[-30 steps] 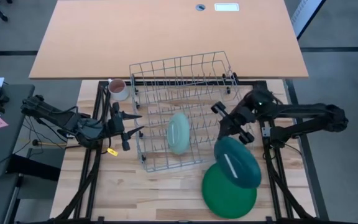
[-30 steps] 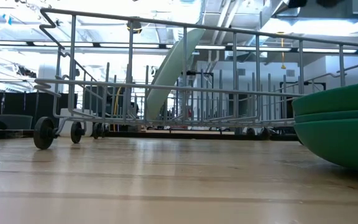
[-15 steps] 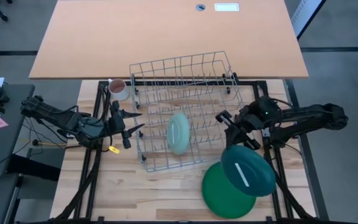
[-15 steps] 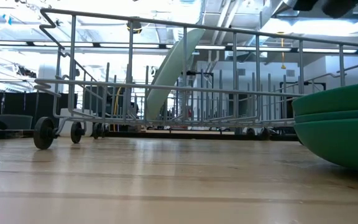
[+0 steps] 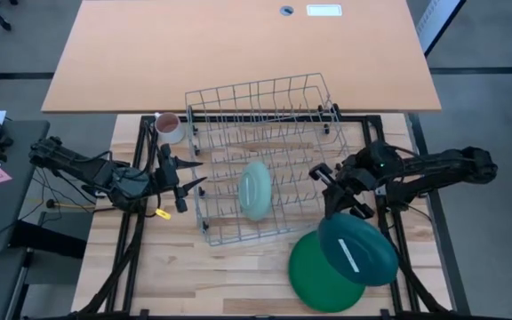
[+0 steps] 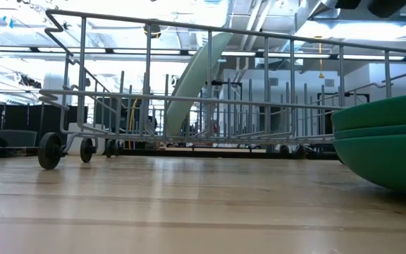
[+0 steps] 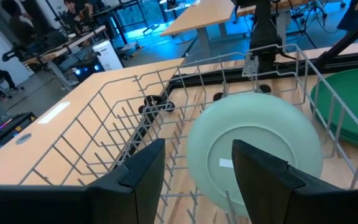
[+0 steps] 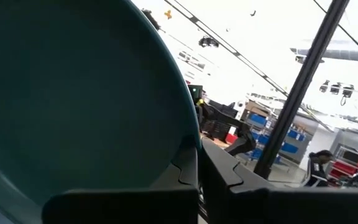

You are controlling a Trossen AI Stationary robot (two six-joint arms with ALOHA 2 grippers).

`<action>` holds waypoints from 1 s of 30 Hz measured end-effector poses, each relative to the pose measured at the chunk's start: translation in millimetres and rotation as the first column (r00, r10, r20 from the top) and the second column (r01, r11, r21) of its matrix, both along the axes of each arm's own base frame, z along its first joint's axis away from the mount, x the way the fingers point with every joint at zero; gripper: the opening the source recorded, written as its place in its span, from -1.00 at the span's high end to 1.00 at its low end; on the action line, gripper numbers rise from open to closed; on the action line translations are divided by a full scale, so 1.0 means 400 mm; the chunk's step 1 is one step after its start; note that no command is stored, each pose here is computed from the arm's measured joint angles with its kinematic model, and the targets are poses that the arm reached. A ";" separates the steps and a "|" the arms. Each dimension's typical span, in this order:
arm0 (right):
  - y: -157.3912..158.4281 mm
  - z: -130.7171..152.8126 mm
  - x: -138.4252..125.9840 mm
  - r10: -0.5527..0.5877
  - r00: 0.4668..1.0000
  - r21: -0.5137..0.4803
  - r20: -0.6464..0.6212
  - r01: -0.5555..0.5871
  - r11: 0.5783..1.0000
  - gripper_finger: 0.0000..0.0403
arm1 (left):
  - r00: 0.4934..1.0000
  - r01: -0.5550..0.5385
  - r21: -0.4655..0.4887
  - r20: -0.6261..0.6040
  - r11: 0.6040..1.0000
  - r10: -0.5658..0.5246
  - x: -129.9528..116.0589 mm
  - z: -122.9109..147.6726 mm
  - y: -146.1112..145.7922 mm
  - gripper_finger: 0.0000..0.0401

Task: Sort dishes
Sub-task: Put the dark blue plate in the dish rack

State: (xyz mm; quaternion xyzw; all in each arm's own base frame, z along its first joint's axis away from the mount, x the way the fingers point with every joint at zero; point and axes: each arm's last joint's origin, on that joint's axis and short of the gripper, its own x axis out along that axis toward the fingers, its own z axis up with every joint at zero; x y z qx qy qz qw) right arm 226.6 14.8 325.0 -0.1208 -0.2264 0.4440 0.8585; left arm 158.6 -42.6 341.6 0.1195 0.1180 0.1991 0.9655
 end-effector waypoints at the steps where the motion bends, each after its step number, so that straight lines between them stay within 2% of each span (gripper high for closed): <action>1: 0.000 0.000 0.000 0.000 1.000 0.000 0.000 0.000 1.000 0.98 | 1.000 0.000 0.000 0.000 1.000 0.000 0.000 0.000 0.000 0.11; 6: 0.003 0.001 0.000 -0.005 1.000 0.006 0.005 0.005 1.000 0.98 | 1.000 0.000 0.009 -0.023 1.000 0.001 -0.001 -0.005 0.001 0.11; 15: -0.009 0.002 0.007 -0.109 0.994 0.061 -0.011 0.109 0.992 0.98 | 0.998 -0.047 -0.008 -0.053 0.999 0.046 0.002 -0.017 0.022 0.11; 23: -0.018 -0.005 0.013 -0.136 0.989 0.066 -0.054 0.140 0.988 0.98 | 0.995 -0.069 0.039 -0.069 0.997 0.072 0.016 -0.056 0.037 0.11; 30: -0.020 -0.005 0.014 -0.157 0.986 0.076 -0.053 0.161 0.984 0.98 | 0.999 -0.009 0.033 -0.044 0.999 0.011 0.028 -0.063 0.046 0.11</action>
